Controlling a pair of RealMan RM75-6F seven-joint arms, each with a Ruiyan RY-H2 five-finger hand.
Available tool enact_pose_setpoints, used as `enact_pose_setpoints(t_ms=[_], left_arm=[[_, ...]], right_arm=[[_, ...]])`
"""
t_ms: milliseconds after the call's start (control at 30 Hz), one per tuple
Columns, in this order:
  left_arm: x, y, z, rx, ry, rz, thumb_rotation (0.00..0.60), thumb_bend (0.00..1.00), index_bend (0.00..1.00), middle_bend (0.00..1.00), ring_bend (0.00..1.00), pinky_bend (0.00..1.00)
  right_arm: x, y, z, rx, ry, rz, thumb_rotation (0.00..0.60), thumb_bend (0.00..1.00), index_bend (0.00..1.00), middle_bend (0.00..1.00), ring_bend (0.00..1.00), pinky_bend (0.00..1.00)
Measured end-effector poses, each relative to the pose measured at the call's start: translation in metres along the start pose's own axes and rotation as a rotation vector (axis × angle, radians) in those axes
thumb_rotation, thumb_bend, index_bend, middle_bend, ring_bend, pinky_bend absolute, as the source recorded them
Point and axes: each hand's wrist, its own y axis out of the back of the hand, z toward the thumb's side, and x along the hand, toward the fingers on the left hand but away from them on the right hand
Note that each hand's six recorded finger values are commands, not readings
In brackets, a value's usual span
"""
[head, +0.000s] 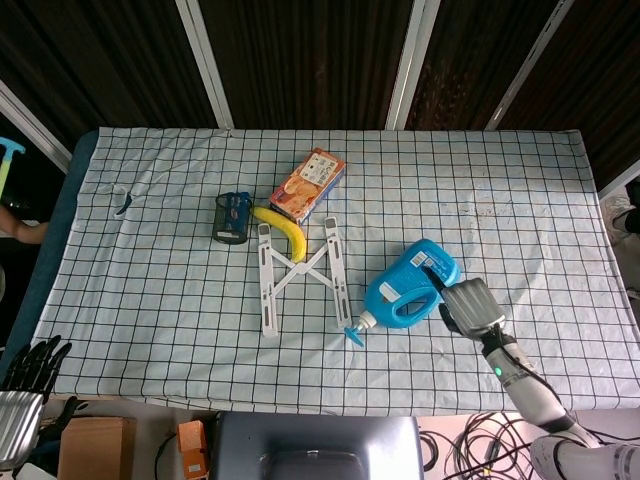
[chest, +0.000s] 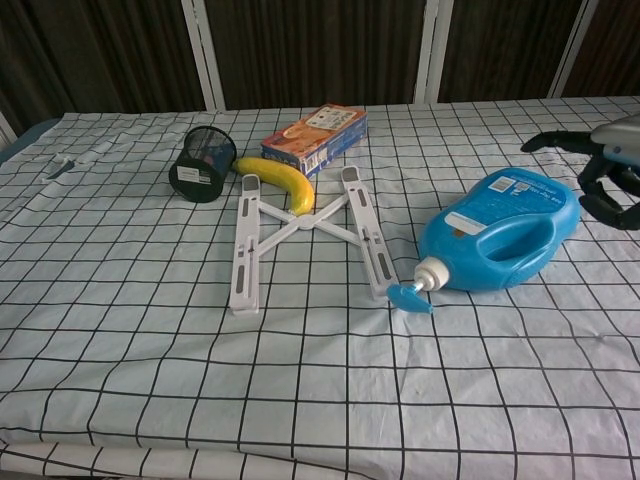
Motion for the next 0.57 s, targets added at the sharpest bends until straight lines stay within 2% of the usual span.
enact_pose_setpoints(t_ms=[67, 167, 267, 333, 433, 567], left_arm=[[0.005, 0.000, 0.004, -0.013, -0.006, 0.001, 0.600, 0.40, 0.00, 0.00, 0.00, 0.02], [0.012, 0.000, 0.009, -0.020, -0.018, -0.003, 0.600, 0.41, 0.00, 0.00, 0.00, 0.02], [0.015, -0.002, 0.013, -0.020, -0.028, -0.009, 0.600, 0.41, 0.00, 0.00, 0.00, 0.02], [0.015, -0.002, 0.014, -0.014, -0.026, -0.010, 0.600, 0.41, 0.00, 0.00, 0.00, 0.02], [0.016, 0.000, 0.014, -0.011, -0.020, -0.002, 0.600, 0.41, 0.00, 0.00, 0.00, 0.02], [0.015, 0.003, 0.014, -0.006, -0.023, 0.017, 0.600, 0.41, 0.00, 0.00, 0.00, 0.02]], right_arm=[[0.017, 0.007, 0.000, -0.002, 0.008, -0.061, 0.600, 0.40, 0.00, 0.00, 0.00, 0.36], [0.057, 0.011, -0.005, 0.007, 0.004, -0.147, 0.600, 0.40, 0.00, 0.00, 0.00, 0.24], [0.104, 0.005, -0.013, 0.008, -0.034, -0.204, 0.600, 0.40, 0.00, 0.00, 0.00, 0.12], [0.135, -0.003, -0.023, -0.006, -0.092, -0.232, 0.600, 0.40, 0.00, 0.00, 0.00, 0.07], [0.164, -0.015, -0.038, -0.028, -0.158, -0.263, 0.600, 0.40, 0.00, 0.00, 0.00, 0.03], [0.180, -0.024, -0.041, -0.044, -0.162, -0.292, 0.600, 0.39, 0.00, 0.00, 0.00, 0.02]])
